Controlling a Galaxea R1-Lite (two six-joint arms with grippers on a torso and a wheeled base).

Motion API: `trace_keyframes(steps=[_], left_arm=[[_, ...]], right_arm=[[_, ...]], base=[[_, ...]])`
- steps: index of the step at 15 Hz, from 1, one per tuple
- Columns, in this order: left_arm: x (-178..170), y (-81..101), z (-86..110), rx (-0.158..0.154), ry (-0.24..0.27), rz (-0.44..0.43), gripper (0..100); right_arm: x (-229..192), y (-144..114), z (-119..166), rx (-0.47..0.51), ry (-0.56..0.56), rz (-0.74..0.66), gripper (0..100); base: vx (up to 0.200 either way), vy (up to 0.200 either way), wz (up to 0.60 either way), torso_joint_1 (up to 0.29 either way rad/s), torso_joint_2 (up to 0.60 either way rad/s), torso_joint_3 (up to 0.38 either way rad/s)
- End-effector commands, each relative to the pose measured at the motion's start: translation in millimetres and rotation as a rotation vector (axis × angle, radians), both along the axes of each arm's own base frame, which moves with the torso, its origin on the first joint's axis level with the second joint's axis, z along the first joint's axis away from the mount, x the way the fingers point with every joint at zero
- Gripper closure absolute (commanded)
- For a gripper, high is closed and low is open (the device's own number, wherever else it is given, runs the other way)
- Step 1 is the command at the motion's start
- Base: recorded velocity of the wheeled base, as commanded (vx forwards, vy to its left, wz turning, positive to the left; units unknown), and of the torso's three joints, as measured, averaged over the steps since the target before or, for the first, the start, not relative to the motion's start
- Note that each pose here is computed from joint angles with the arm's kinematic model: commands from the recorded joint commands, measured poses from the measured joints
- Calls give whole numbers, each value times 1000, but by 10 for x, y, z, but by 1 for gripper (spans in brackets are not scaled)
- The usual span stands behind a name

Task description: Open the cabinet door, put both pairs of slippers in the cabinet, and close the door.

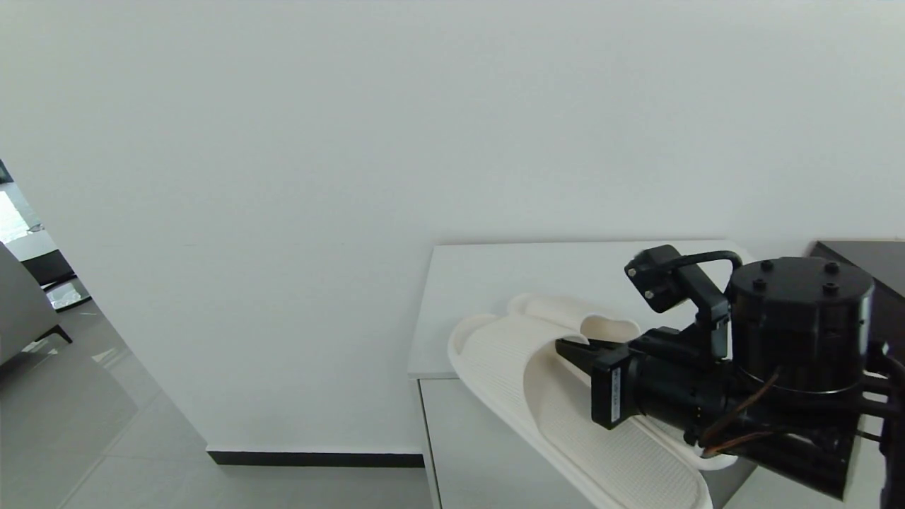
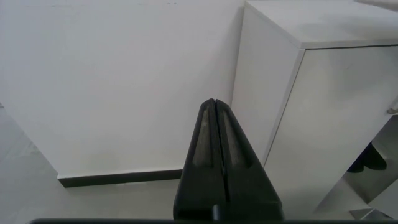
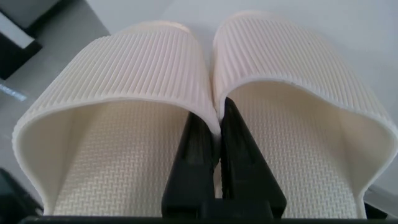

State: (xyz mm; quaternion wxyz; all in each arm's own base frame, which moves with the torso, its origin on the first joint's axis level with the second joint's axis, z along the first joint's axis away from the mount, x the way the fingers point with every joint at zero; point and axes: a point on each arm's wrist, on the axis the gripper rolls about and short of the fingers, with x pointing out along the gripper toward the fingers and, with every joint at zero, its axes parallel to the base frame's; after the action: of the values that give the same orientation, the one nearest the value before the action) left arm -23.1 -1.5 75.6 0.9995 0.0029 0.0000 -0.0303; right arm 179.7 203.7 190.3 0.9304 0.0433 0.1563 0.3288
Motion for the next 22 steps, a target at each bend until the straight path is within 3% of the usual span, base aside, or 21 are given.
trace_keyframes(steps=[1, 14, 22], left_arm=[[1, 0, 0, 0, 1, 1, 100], [1, 0, 0, 0, 1, -1, 100], [2, 0, -4, 10, 2, 1, 100]], right_arm=[[-112, -58, 89, 27, -20, 27, 100], [-216, -85, 0, 24, 23, 131, 100], [-236, -99, -48, 16, 42, 162, 100]], base=[[-200, 0, 0, 2, -2, -2], [-200, 0, 0, 2, 2, 2], [0, -25, 0, 0, 0, 1]])
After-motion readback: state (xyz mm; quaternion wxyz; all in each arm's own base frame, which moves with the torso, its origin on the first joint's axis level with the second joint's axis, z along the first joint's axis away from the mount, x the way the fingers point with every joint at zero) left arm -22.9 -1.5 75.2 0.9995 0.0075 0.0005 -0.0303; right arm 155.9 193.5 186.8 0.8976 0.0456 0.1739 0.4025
